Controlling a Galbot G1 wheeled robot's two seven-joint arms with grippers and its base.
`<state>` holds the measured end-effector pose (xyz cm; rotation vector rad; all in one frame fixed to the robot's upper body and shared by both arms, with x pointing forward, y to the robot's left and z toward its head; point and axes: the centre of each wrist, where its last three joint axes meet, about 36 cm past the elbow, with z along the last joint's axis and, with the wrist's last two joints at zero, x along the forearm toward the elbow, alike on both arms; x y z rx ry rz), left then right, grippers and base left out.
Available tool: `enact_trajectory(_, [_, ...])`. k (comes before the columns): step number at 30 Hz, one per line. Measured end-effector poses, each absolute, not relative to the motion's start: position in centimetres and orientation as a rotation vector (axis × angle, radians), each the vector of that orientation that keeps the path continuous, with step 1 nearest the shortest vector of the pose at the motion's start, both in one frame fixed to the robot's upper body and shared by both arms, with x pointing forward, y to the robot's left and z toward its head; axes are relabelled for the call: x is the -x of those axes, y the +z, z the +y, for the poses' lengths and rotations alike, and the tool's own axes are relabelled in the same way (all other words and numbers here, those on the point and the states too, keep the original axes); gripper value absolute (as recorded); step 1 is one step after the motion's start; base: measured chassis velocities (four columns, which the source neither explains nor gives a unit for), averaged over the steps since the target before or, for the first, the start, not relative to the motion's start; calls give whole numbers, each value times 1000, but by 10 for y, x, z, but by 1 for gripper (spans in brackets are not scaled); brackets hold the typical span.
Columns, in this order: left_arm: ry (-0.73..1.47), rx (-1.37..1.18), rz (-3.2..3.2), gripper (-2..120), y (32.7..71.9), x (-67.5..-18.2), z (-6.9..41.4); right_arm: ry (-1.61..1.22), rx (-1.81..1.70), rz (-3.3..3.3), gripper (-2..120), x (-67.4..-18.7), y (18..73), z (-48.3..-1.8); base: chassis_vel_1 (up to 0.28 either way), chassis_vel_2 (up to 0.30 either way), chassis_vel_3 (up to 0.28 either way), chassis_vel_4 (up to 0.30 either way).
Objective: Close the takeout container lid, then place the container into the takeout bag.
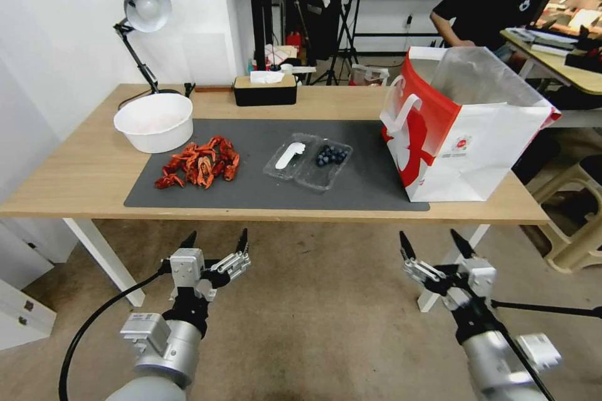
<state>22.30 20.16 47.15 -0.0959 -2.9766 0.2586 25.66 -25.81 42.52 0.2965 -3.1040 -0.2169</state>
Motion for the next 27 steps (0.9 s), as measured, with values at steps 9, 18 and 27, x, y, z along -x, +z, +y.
enact_trajectory(9, [250, 60, -2969, 100, 469, -221, 201, -330, -385, -3101, 100, -301, 417, -251, 0, 0, 0, 0])
enact_trajectory(18, [237, 25, -2955, 100, 465, -218, 202, -371, -403, -3005, 100, -353, 429, -210, 0, 0, 0, 0])
enact_trajectory(27, [218, -9, -2941, 100, 461, -214, 205, -410, -223, -2826, 100, -411, 496, -177, 0, 0, 0, 0])
